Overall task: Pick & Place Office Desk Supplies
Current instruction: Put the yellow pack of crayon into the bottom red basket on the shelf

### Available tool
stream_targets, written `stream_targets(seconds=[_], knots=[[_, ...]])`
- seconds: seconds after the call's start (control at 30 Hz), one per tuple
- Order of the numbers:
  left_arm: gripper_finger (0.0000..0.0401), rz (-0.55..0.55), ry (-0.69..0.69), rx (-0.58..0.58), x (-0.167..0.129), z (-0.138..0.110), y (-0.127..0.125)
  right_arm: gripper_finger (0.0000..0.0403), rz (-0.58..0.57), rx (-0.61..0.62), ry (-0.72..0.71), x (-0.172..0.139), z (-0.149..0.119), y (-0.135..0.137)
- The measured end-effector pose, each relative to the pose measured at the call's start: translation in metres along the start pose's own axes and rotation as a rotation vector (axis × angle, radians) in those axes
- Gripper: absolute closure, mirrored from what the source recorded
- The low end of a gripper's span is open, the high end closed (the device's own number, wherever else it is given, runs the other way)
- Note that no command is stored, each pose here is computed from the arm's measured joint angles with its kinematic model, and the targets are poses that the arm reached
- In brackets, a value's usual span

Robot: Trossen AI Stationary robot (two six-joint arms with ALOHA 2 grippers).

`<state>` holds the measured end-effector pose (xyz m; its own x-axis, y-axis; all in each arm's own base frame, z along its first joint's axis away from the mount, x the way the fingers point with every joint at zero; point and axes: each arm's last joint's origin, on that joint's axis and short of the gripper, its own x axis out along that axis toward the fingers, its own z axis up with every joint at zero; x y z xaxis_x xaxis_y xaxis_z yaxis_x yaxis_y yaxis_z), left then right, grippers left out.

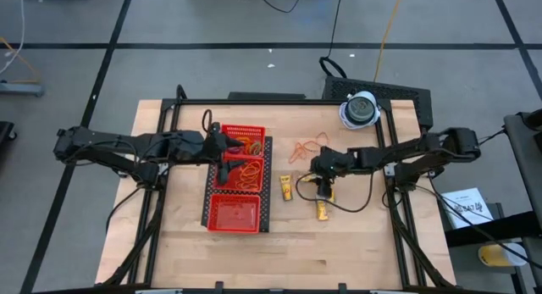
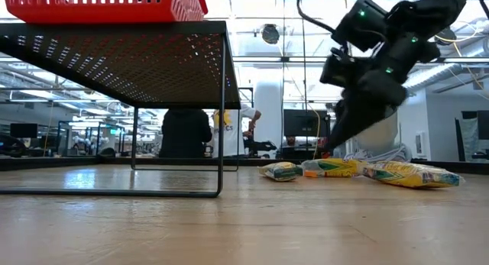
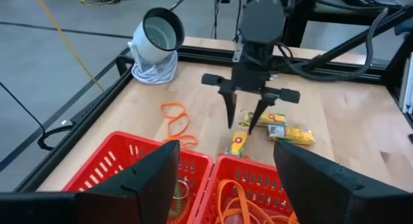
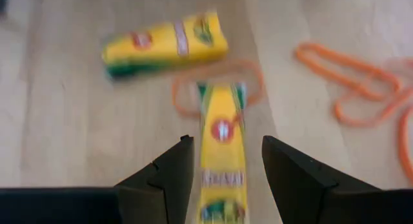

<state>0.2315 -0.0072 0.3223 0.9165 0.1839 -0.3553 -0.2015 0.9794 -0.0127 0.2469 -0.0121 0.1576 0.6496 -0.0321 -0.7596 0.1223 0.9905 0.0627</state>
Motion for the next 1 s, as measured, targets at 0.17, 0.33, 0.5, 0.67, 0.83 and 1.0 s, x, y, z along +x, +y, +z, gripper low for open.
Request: stream_targets(seconds=[0.17, 0.33, 0.5, 0.67, 0.83, 1.0], knots=[[0.0144, 0.003, 0.005, -0.007, 0.003, -0.001, 0.0, 0.0232, -0.044, -0.018, 0.084, 0.006, -0.01, 0.002], [0.0138, -0.001, 0.013, -0.012, 0.006, -0.002, -0.001, 0.0232, -0.026, -0.035, 0.09, 0.016, -0.022, 0.008], [0.0137, -0.002, 0.024, -0.027, 0.012, -0.004, -0.003, 0.0236, -0.03, -0.042, 0.103, 0.023, -0.032, 0.008], [0.0146, -0.001, 0.04, -0.024, 0.024, -0.008, -0.005, 0.0275, -0.031, -0.025, 0.09, 0.023, -0.033, 0.008], [0.0148, -0.003, 0.027, -0.026, 0.036, -0.009, -0.008, 0.0335, -0.024, -0.054, 0.022, 0.012, -0.025, 0.008], [0.0148, -0.008, -0.005, -0.053, 0.049, -0.009, -0.011, 0.0366, -0.014, -0.094, -0.105, -0.008, -0.012, 0.009]])
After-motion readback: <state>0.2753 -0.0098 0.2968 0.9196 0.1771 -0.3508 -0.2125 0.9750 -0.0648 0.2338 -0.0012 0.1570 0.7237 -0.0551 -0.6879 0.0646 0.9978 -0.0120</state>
